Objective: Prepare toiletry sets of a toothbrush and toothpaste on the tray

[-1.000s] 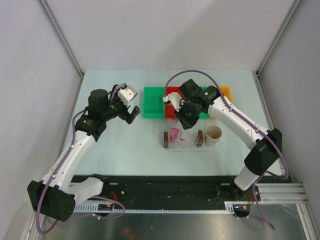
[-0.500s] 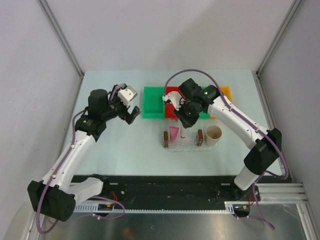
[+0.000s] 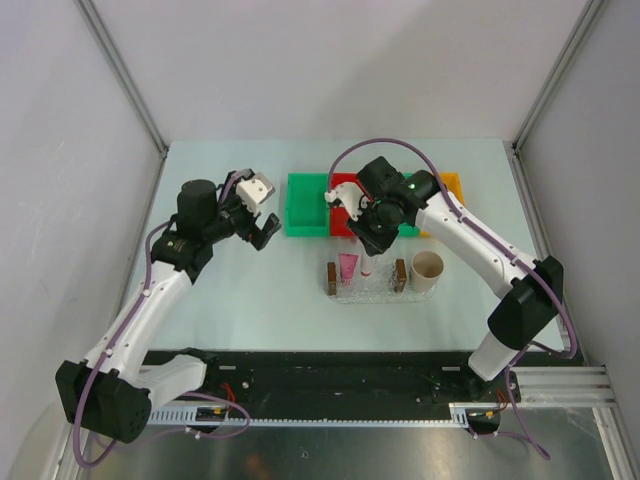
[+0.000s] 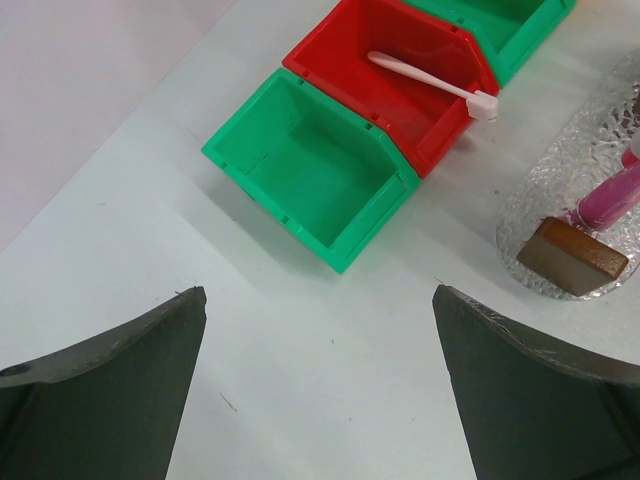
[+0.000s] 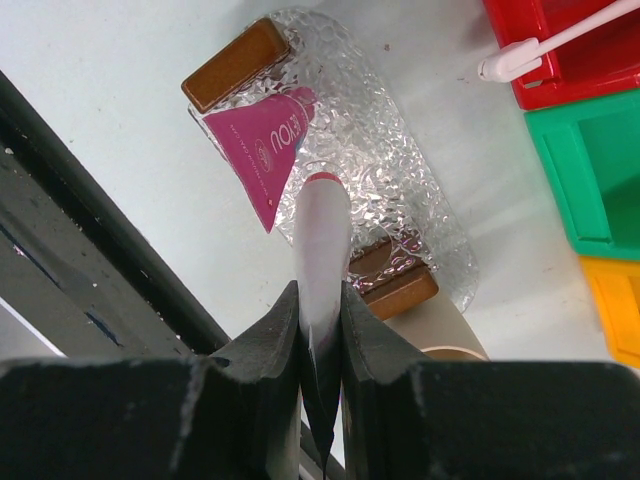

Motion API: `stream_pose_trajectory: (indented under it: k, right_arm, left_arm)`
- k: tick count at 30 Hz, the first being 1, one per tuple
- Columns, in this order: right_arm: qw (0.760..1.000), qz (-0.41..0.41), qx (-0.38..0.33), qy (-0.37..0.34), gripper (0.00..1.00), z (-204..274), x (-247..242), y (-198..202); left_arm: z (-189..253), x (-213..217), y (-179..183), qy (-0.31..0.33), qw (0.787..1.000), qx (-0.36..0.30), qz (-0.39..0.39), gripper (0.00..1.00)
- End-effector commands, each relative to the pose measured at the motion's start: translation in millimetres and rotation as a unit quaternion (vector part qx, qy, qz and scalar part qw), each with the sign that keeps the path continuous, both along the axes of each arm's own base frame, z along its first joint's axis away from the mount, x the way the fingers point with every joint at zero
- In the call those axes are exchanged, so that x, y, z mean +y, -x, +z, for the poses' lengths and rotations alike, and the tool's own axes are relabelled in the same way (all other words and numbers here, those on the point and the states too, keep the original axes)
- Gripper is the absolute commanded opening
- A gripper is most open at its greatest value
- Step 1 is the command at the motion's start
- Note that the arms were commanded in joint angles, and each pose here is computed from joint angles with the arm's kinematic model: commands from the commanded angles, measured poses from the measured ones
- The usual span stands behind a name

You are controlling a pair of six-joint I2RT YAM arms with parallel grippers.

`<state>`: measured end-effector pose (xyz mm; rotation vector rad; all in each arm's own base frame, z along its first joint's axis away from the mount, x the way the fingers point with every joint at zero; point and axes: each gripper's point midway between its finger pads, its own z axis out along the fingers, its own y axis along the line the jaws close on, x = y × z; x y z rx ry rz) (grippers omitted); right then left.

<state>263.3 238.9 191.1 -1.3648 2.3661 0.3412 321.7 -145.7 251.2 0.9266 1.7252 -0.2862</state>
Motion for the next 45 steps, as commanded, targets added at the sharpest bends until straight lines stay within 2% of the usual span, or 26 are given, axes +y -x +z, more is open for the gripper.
stream_pose_trajectory:
  k: [1,36,45]
  right_arm:
    - [1.0,0.006,-0.016,-0.015,0.0,8.1,7.3,-3.8]
    - [1.0,-0.008,-0.011,0.007,0.0,-32.1,5.2,-8.1]
    - [1.0,0.0,-0.018,0.006,0.0,-21.5,4.8,-6.3]
  left_arm:
    - [4.9,-1.4,1.1,0.017,1.0,-0.001,-0.003,1.0]
    - [-2.0,-3.1,1.0,0.018,1.0,0.01,-0.009,1.0]
    - [-4.6,-3.2,0.6,0.018,1.0,0.013,-0.009,1.0]
